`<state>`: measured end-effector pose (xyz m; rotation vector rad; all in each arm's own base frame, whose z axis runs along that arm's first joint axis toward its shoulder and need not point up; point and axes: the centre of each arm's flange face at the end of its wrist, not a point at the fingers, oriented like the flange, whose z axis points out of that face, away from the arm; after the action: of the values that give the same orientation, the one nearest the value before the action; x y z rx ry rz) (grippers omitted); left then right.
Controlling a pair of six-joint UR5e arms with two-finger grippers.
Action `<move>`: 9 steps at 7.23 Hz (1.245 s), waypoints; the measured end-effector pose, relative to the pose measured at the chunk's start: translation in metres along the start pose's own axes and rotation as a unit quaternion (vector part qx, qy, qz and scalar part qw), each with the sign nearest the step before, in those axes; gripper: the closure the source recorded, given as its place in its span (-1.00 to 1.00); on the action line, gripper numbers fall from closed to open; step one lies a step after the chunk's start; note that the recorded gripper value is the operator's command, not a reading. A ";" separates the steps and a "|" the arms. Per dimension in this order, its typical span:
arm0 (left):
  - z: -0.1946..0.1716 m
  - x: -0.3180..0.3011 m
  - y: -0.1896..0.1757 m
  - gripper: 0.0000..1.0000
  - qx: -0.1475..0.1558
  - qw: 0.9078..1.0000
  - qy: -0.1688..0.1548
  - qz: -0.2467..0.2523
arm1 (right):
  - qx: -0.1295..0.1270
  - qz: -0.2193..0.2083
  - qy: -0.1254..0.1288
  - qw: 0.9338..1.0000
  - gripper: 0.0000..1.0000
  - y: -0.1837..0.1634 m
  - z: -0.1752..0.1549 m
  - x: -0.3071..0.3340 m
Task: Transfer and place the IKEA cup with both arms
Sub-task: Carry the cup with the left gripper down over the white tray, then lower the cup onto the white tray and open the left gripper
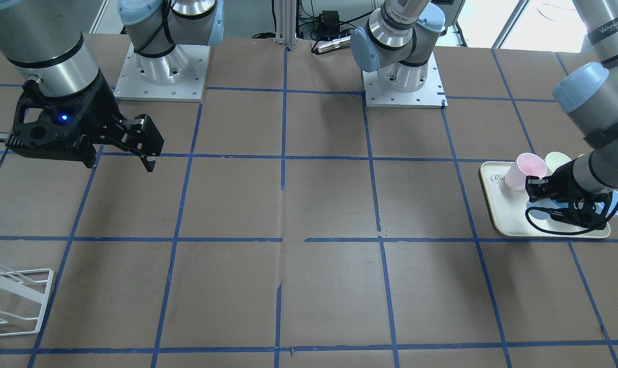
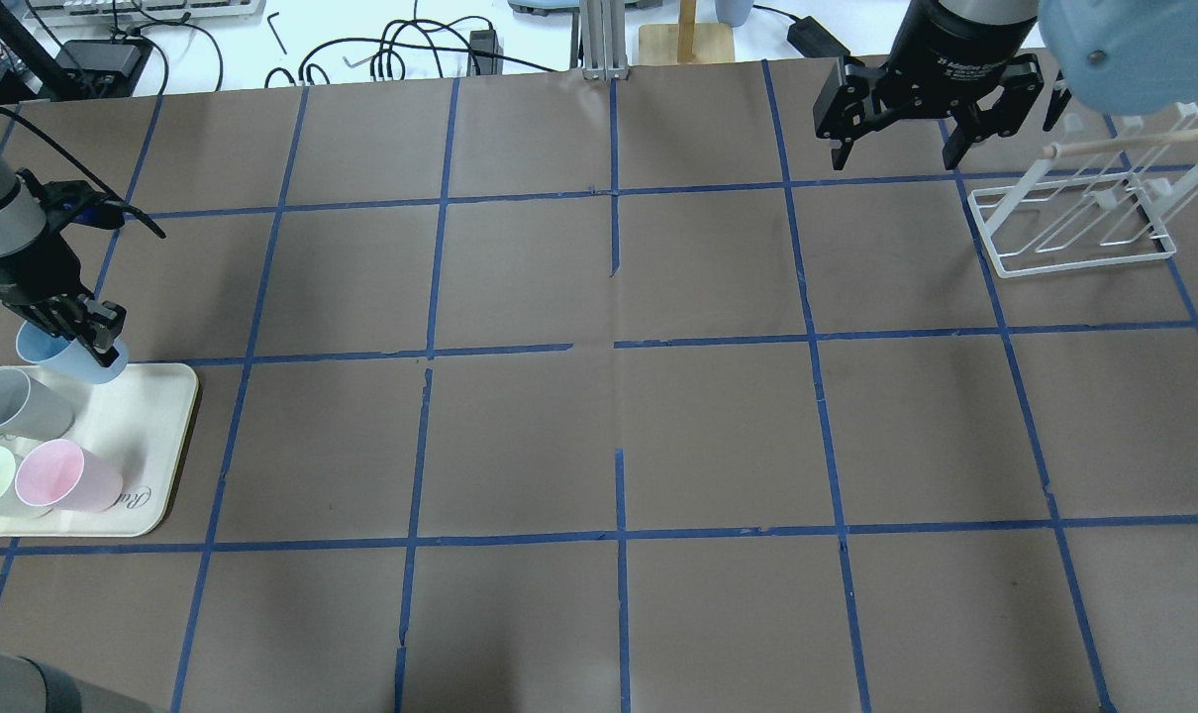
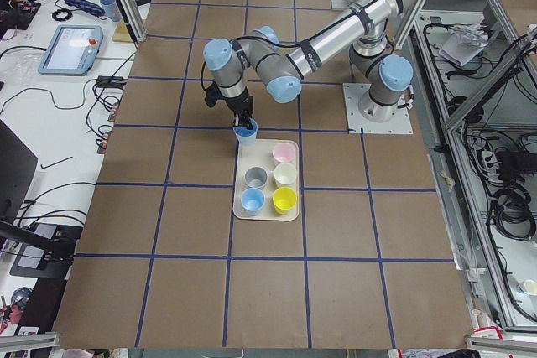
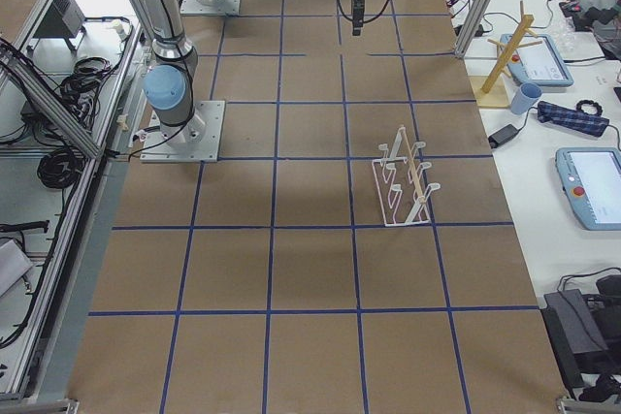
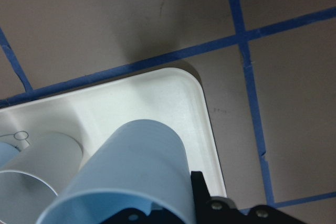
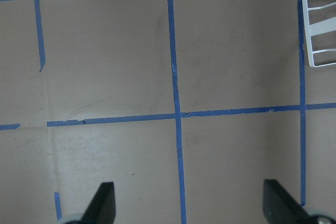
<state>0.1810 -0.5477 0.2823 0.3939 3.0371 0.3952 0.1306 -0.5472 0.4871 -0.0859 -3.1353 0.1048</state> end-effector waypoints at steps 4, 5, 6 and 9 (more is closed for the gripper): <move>0.031 -0.019 -0.010 1.00 -0.019 1.000 -0.008 0.006 | -0.001 0.000 0.000 1.000 -1.00 0.001 0.001 -0.001; 0.036 -0.020 -0.012 1.00 -0.020 1.000 -0.007 0.006 | -0.003 -0.003 -0.003 1.000 -1.00 0.004 0.002 -0.005; 0.041 -0.021 -0.013 1.00 -0.022 1.000 -0.005 0.006 | -0.006 -0.005 -0.010 1.000 -1.00 0.008 0.002 -0.016; 0.050 -0.018 -0.012 1.00 -0.029 1.000 0.002 0.007 | -0.011 -0.005 0.000 1.000 -1.00 0.013 0.003 -0.025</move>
<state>0.2000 -0.5516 0.2311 0.4114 3.0196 0.4841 0.1563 -0.5362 0.4833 -0.0698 -3.1362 0.0702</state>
